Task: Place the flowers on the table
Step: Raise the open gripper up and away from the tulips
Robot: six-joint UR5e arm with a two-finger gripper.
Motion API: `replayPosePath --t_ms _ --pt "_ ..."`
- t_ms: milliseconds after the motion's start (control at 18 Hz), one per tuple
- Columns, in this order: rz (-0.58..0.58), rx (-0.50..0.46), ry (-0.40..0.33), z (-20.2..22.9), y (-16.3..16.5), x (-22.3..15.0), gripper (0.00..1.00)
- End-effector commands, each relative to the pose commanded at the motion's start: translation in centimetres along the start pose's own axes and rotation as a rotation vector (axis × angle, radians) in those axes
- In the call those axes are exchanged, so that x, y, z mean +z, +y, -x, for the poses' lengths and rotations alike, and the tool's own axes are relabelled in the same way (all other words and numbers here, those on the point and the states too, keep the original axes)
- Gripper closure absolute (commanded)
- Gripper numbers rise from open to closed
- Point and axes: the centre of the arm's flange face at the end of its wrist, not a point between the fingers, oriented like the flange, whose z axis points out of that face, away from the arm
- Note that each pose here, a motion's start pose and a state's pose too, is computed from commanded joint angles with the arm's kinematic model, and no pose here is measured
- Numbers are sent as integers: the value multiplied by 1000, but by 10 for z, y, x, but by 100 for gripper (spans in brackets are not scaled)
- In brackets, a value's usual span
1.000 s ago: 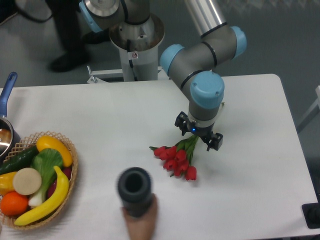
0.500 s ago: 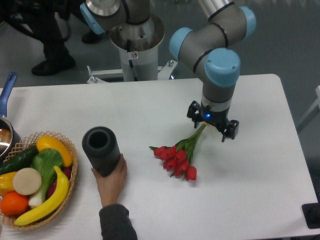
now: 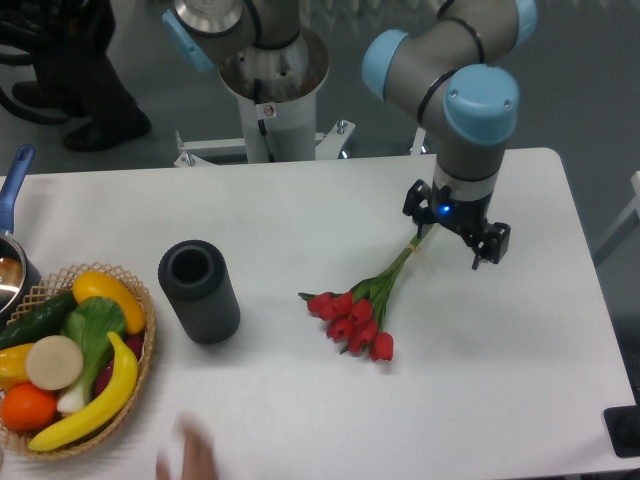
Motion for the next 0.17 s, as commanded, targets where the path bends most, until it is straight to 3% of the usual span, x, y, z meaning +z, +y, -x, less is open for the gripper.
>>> replayPosePath --t_ms 167 --pt "-3 -2 2 1 1 1 0"
